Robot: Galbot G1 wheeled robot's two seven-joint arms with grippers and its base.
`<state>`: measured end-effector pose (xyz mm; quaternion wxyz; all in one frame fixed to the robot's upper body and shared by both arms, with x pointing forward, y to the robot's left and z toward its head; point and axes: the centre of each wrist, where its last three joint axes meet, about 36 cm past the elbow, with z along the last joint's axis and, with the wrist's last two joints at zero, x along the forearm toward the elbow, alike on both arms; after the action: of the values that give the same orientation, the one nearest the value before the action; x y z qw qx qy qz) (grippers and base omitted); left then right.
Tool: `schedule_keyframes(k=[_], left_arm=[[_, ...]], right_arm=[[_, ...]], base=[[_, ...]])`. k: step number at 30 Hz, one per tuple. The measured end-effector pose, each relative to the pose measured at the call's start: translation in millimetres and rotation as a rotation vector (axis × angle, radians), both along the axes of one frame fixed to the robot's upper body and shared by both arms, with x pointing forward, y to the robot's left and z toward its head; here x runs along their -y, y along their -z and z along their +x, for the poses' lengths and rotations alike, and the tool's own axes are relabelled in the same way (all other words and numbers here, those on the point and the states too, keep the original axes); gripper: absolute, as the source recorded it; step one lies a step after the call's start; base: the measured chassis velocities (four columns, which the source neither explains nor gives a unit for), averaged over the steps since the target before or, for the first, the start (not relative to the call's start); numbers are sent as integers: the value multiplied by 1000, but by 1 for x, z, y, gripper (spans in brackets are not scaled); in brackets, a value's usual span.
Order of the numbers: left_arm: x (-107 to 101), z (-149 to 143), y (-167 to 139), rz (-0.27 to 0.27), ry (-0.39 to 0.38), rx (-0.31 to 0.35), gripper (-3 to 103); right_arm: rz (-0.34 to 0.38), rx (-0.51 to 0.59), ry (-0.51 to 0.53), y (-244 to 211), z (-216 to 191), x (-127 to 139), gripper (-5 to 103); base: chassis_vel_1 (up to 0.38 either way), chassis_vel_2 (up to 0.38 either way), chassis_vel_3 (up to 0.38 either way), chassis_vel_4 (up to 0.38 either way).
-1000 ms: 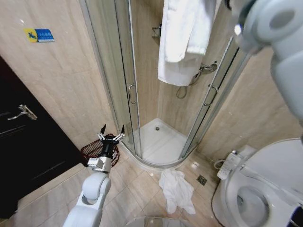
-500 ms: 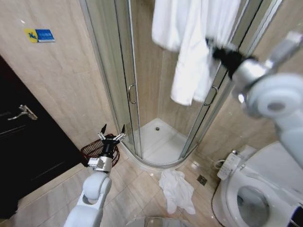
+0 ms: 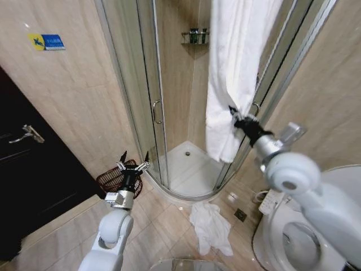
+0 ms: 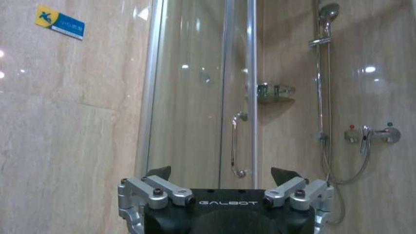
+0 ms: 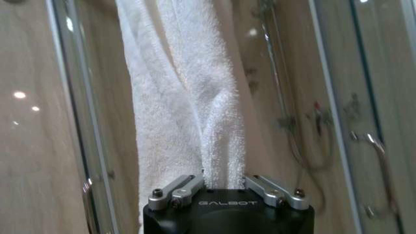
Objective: Discard the used towel into the hamper.
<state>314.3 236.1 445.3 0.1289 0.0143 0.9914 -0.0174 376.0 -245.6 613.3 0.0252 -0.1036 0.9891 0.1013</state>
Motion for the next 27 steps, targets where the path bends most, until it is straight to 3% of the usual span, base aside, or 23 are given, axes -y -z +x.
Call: schedule_keyframes(k=[8,15,20,27], left_arm=[[-1,0,0,2,2,0,100],[0,4,7,-7,3,-16,100],[-1,7,11,-7,8,-28,100],[-2,7,16,1,30,-41,100]], right_arm=[[8,-43,53,65,-15,-10,8],[-15,-27,178,128,-44,-24,8],[-46,10,188,136,-68,-38,8],[7,14,237,140,-82,-68,8]], base=[[0,0,0,0],[0,0,0,0],[0,0,0,0],[0,0,0,0]])
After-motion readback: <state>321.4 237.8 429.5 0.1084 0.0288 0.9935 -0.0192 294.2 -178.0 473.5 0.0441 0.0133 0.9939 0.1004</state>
